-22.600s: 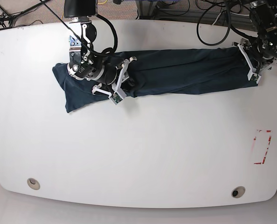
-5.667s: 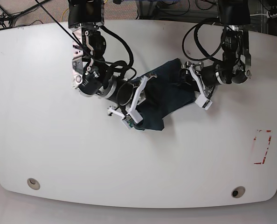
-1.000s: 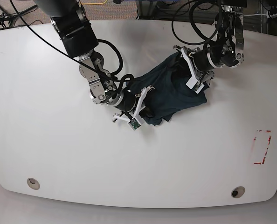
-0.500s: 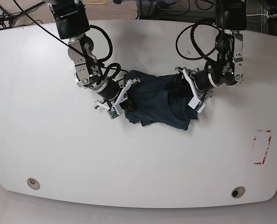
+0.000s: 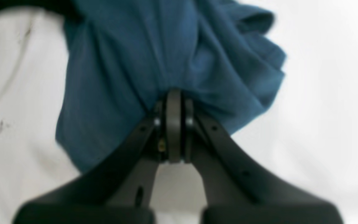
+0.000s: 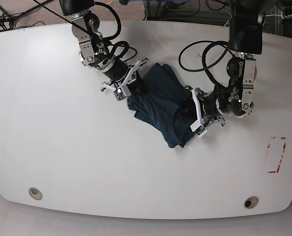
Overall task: Fold the T-shirt properly
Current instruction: 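Fold the bundle over with both grippers into a compact square, then grasp the folded shirt bundle with the left gripper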
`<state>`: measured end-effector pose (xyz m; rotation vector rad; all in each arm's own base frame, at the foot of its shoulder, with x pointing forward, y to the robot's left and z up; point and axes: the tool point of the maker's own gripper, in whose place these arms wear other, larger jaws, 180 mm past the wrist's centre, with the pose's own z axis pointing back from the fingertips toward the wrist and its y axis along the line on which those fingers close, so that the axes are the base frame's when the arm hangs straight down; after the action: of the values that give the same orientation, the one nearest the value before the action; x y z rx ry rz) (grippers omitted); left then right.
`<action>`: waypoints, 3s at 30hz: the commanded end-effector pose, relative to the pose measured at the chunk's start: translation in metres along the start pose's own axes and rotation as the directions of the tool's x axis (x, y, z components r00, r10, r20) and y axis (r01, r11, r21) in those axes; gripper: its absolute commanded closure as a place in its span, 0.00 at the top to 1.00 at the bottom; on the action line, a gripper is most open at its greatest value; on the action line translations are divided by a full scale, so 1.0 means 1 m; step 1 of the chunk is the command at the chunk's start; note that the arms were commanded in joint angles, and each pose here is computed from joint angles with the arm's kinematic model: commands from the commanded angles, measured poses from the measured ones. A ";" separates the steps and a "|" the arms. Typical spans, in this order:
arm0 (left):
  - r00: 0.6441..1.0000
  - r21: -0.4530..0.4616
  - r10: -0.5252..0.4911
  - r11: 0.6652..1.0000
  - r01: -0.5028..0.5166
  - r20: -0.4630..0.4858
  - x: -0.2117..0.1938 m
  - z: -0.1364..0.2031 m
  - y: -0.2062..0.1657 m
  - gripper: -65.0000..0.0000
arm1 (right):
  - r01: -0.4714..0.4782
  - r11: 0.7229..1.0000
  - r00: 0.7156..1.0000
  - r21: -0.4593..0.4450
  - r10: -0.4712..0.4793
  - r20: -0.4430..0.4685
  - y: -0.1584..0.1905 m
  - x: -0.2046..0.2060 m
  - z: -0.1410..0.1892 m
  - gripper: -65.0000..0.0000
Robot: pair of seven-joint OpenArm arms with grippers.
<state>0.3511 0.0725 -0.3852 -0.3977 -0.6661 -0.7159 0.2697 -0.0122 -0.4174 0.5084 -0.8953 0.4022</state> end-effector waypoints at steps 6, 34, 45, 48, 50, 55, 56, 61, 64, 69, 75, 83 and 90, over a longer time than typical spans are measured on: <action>0.991 0.091 -0.129 0.988 0.125 0.045 0.045 0.034 0.022 0.33 | -0.084 0.996 0.996 -0.005 0.084 -0.037 0.015 0.030 0.014 0.01; 0.990 -0.077 -0.054 0.995 0.065 0.133 0.001 0.026 -0.104 0.33 | -0.121 0.991 0.992 -0.064 0.118 -0.051 -0.037 0.052 -0.020 0.01; 0.997 -0.109 0.040 0.994 -0.033 0.069 -0.036 0.006 -0.090 0.33 | -0.044 0.999 0.993 -0.030 0.041 -0.107 -0.012 0.006 -0.013 0.01; 0.998 -0.089 0.026 0.996 -0.021 0.051 -0.042 0.009 -0.076 0.33 | -0.019 1.000 0.995 -0.015 0.017 -0.099 0.004 0.004 -0.013 0.01; 0.999 -0.074 0.018 0.997 -0.015 0.046 -0.043 0.012 -0.068 0.33 | -0.001 1.000 0.995 -0.004 0.001 -0.096 0.014 0.002 -0.013 0.01; 0.998 -0.019 -0.049 0.999 0.049 0.032 -0.041 0.030 -0.046 0.33 | 0.038 0.999 0.993 0.021 -0.036 -0.112 0.034 -0.005 -0.015 0.01; 0.997 -0.007 -0.067 0.998 0.067 0.026 -0.041 0.035 -0.042 0.33 | 0.046 0.999 0.992 0.026 -0.043 -0.115 0.038 -0.005 -0.016 0.01; 0.990 0.086 -0.136 0.987 0.133 0.030 -0.030 0.064 -0.012 0.33 | 0.044 0.998 0.993 0.038 -0.040 -0.113 0.046 0.004 -0.015 0.01; 0.986 0.132 -0.166 0.978 0.160 0.034 -0.025 0.080 0.000 0.33 | 0.036 0.998 0.995 0.042 -0.032 -0.098 0.049 0.014 -0.013 0.01; 0.976 0.177 -0.218 0.961 0.210 0.026 -0.013 0.095 0.003 0.33 | -0.006 0.999 0.999 0.033 0.008 -0.046 0.048 0.040 -0.003 0.01; 0.976 0.214 -0.177 0.966 0.147 0.130 0.019 0.095 -0.012 0.34 | -0.077 0.997 0.997 -0.029 0.077 -0.016 0.025 0.067 0.024 0.01; 0.953 0.189 0.060 0.975 -0.120 0.298 0.054 0.070 -0.037 0.66 | -0.114 0.981 0.993 -0.157 0.117 0.012 -0.019 0.090 0.056 0.01; 0.899 0.211 0.170 0.939 -0.272 0.404 0.072 0.055 -0.048 0.65 | -0.111 0.967 0.993 -0.231 0.115 0.005 -0.049 0.091 0.071 0.01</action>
<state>0.3288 0.0388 -0.2992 -0.3835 -1.0071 -0.3309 0.2945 -0.0771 -0.3330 0.2550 -0.9224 0.3888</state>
